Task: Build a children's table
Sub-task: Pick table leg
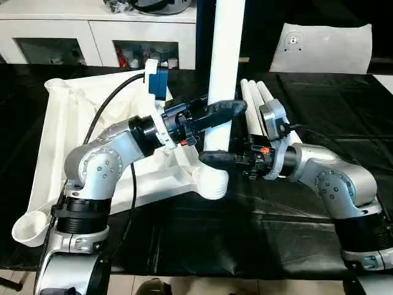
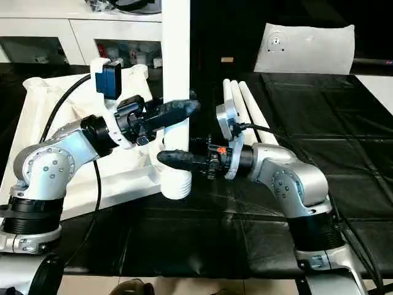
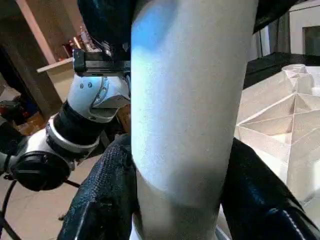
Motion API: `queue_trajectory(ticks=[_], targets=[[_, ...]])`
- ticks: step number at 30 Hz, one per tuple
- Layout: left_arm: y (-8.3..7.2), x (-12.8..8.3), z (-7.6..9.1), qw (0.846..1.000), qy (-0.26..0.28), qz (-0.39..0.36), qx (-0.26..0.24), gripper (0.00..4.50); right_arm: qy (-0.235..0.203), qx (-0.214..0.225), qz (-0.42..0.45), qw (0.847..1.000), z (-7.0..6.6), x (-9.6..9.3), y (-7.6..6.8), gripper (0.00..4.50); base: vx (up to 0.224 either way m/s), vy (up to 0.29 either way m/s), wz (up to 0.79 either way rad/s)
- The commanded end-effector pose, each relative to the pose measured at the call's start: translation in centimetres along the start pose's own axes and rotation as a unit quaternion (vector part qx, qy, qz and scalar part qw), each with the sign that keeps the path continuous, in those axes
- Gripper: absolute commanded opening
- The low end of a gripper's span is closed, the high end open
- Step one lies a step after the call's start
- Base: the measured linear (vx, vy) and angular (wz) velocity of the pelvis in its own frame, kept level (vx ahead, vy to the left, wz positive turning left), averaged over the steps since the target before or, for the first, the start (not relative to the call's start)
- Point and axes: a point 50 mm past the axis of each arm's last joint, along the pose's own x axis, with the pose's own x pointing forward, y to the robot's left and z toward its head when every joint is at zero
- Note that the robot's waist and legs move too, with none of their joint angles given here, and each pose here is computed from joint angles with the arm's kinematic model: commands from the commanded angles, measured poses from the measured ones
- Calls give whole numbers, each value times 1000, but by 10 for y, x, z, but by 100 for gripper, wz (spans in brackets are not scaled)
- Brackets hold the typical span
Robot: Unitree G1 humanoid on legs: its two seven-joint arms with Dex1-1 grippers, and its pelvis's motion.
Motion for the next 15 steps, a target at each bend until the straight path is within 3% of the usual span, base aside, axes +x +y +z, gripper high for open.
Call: queue_trajectory(ticks=[1, 2, 4, 10, 15], targets=[[-5, 8, 9, 1000, -4, -14, 15, 186, 10, -15, -21, 1000, -2, 3, 0, 190, 0, 0, 0], [-5, 7, 10, 1000, -12, -9, 8, 186, 7, -18, -35, 999, -3, 5, -2, 190, 0, 0, 0], [-2, 5, 12, 999, -15, 18, 24, 258, 4, -28, -53, 998, -4, 7, -3, 190, 0, 0, 0], [2, -1, 3, 992, -3, 100, 81, 300, -2, -57, -163, 985, -9, 15, -17, 189, 0, 0, 0], [2, -3, 1, 978, -6, 167, 128, 305, -14, -70, -224, 972, -8, 21, -26, 189, 0, 0, 0]])
